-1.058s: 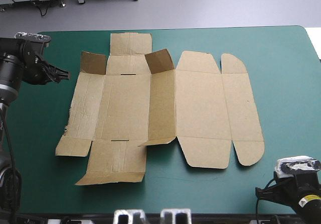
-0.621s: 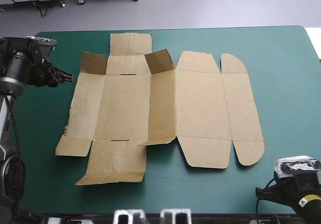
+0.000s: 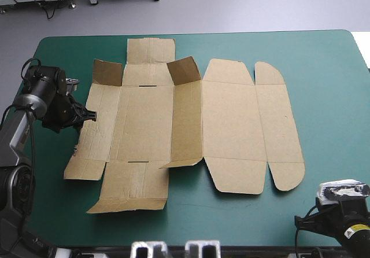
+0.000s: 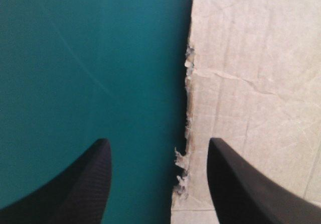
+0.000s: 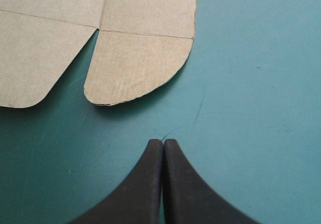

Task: Fold the box

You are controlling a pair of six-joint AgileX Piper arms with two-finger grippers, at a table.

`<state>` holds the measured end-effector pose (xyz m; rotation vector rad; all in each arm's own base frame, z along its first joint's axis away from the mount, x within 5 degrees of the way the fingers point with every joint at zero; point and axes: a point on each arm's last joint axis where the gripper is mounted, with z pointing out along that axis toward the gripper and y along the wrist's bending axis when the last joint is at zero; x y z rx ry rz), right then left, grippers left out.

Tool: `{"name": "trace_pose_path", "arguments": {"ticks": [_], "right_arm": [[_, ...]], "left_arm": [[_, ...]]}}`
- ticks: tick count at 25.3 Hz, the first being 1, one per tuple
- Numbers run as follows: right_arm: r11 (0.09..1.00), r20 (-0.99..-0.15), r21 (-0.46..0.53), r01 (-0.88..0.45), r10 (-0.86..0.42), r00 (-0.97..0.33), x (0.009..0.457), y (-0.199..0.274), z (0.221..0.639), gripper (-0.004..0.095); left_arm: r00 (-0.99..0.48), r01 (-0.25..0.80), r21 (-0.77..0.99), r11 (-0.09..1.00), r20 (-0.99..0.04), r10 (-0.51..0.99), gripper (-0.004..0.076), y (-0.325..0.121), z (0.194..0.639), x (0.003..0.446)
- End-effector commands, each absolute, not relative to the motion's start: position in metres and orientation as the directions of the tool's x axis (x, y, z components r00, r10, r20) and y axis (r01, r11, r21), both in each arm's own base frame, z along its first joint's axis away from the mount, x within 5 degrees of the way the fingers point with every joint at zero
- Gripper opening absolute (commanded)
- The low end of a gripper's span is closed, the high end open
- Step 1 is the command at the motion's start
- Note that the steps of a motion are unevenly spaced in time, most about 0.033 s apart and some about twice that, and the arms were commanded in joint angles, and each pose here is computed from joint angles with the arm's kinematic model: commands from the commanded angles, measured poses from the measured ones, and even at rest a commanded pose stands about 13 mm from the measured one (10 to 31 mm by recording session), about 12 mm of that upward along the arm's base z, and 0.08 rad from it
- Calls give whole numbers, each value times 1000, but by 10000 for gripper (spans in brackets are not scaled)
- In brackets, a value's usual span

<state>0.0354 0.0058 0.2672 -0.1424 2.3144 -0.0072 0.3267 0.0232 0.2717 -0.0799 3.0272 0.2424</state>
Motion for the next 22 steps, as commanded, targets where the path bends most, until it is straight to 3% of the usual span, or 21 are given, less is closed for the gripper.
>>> {"name": "trace_pose_path", "arguments": {"ticks": [1,4,7,15,22], "right_arm": [[994,-768,-54,-91,-100,-633,39,5,276,-18],[994,-768,-54,-91,-100,-633,39,5,276,-18],[994,-768,-54,-91,-100,-633,39,5,276,-18],[994,-768,-54,-91,-100,-633,39,5,276,-18],[995,-767,-49,-89,-95,-634,40,6,276,-18]], "left_arm": [[-984,-37,120,992,-176,-15,349,20,286,327],[-987,-15,96,995,-160,1,315,18,280,330],[-992,-63,65,996,-116,-55,315,32,269,329],[-992,-61,-237,970,-96,-86,315,46,252,325],[-998,-56,-193,980,14,-54,315,54,232,326]]}}
